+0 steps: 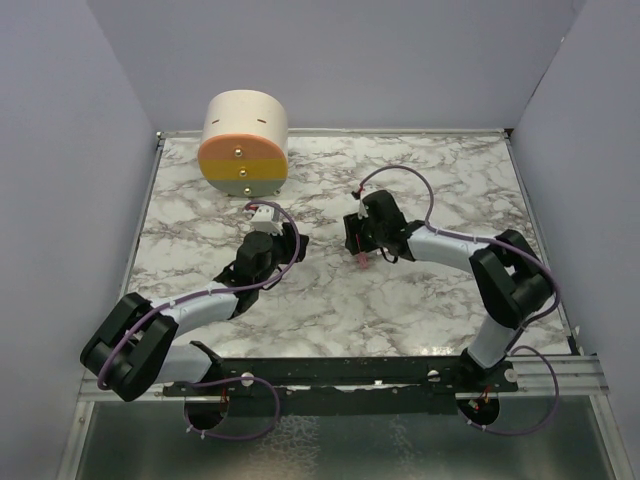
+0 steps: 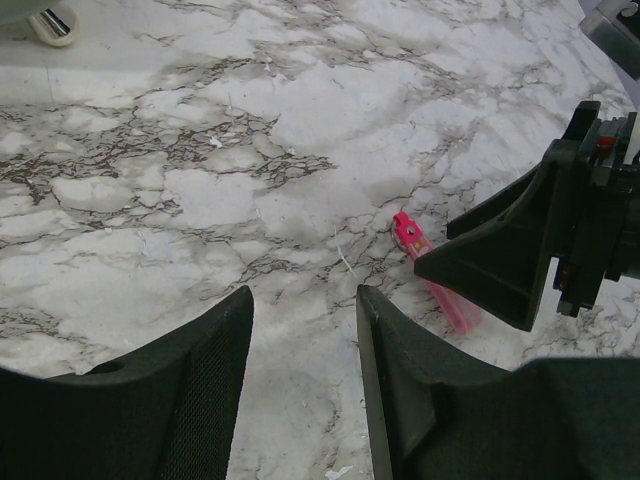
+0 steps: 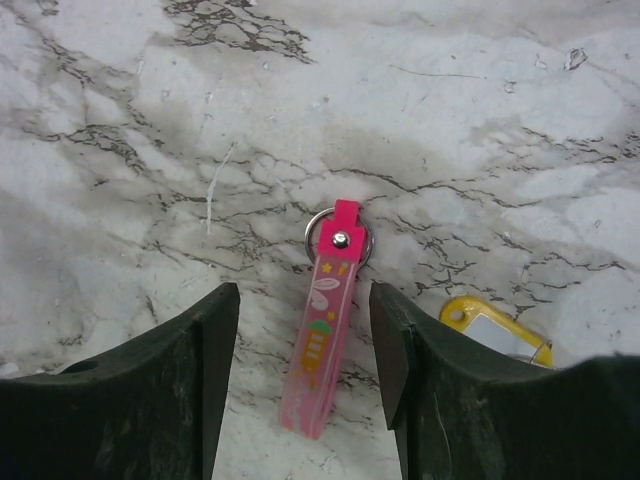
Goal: Put the keys on the keyring
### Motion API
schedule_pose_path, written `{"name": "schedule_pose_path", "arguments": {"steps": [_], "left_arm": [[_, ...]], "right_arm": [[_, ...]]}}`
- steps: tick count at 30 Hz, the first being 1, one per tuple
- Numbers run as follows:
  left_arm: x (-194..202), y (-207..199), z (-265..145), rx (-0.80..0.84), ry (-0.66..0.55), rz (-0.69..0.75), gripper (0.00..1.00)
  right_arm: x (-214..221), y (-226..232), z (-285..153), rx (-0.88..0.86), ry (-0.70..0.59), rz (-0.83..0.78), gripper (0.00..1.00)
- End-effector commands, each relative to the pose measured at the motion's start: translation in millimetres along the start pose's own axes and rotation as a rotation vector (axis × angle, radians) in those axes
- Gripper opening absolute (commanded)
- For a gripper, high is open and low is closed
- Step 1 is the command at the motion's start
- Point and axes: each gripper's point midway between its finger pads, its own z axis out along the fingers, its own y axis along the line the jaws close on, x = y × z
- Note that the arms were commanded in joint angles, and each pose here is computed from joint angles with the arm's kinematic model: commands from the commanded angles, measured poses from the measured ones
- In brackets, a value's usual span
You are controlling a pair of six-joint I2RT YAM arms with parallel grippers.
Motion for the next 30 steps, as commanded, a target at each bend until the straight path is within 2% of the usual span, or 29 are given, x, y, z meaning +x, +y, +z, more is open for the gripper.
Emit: {"name": "schedule_pose_path", "arguments": {"steps": [1,19,30], "left_arm": [[-2,-4,2,0.015,0.001,-0.007,0.48],[0,0,5,0.000,0.005,0.000,0.49],[0,0,5,0.000,0.007,0.000,0.49]], "right_arm": [[-7,-11,7,0.077,-0.005,-0.020,0.55],[14,-16,21,0.094,0.059,-0.026,0.38],[20,-20,20,0.112,0.073,-0.024,0.10]]}}
